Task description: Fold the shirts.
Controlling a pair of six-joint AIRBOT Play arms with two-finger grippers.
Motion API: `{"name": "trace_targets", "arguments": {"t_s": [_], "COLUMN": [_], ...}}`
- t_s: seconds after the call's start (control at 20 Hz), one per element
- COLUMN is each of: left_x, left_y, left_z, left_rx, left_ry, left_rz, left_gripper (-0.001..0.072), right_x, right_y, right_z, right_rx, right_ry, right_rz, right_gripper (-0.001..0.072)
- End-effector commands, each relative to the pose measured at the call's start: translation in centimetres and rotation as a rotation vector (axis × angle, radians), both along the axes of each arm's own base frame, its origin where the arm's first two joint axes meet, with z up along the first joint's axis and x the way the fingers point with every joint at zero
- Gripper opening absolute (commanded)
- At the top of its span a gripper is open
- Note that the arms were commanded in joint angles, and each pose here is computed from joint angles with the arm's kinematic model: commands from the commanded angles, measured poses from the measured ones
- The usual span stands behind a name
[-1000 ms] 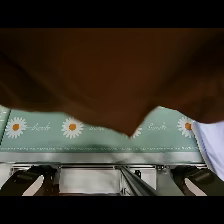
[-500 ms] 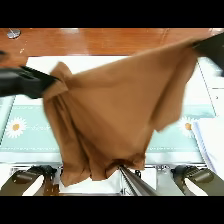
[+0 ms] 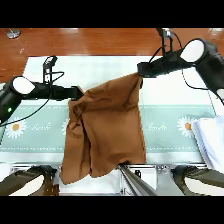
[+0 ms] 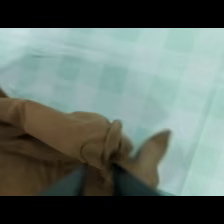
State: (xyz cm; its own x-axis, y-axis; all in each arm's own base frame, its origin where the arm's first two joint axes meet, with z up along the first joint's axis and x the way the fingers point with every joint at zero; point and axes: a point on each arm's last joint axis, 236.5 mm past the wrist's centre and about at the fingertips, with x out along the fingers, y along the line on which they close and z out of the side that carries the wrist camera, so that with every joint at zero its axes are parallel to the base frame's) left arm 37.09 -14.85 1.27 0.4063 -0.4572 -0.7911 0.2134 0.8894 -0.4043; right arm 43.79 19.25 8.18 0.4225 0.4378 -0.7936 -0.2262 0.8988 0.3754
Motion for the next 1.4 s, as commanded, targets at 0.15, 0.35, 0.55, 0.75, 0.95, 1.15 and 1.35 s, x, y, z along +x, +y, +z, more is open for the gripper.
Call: {"name": "trace_targets", "arguments": {"t_s": [0.15, 0.35, 0.55, 0.75, 0.95, 1.15, 1.35], "left_x": [2.6, 0.1, 1.5, 2.8, 2.1, 2.1, 1.7], "left_y": [8.1, 10.1, 5.7, 3.1, 1.2, 1.1, 1.0], "left_z": [-0.5, -4.1, -5.8, -7.4, -6.7, -6.5, -6.4], "left_rx": [0.002, -0.148, -0.314, -0.337, -0.328, -0.329, -0.334], "left_ry": [0.119, 0.332, 0.347, 0.353, 0.342, 0.343, 0.355], "left_rz": [0.17, 0.223, 0.146, 0.136, 0.006, -0.002, -0.012], "left_gripper": [0.07, 0.0699, 0.0699, 0.0687, 0.0027, 0.0027, 0.0027], "right_x": [-8.0, -15.8, -23.6, -30.5, -32.0, -32.4, -31.9], "right_y": [-13.7, -18.9, -11.5, -8.2, -5.5, -1.1, 1.2], "right_z": [-3.9, -8.3, -13.7, -16.7, -16.9, -17.4, -18.5], "right_rx": [-0.141, -0.085, 0.174, 0.146, 0.116, 0.181, 0.185], "right_ry": [0.444, 0.558, 0.693, 0.873, 0.895, 0.922, 0.917], "right_rz": [-0.007, -0.22, -0.15, -0.033, 0.047, 0.107, 0.131], "right_gripper": [0.0619, 0.0619, 0.0619, 0.0619, 0.0619, 0.0618, 0.0576]}}
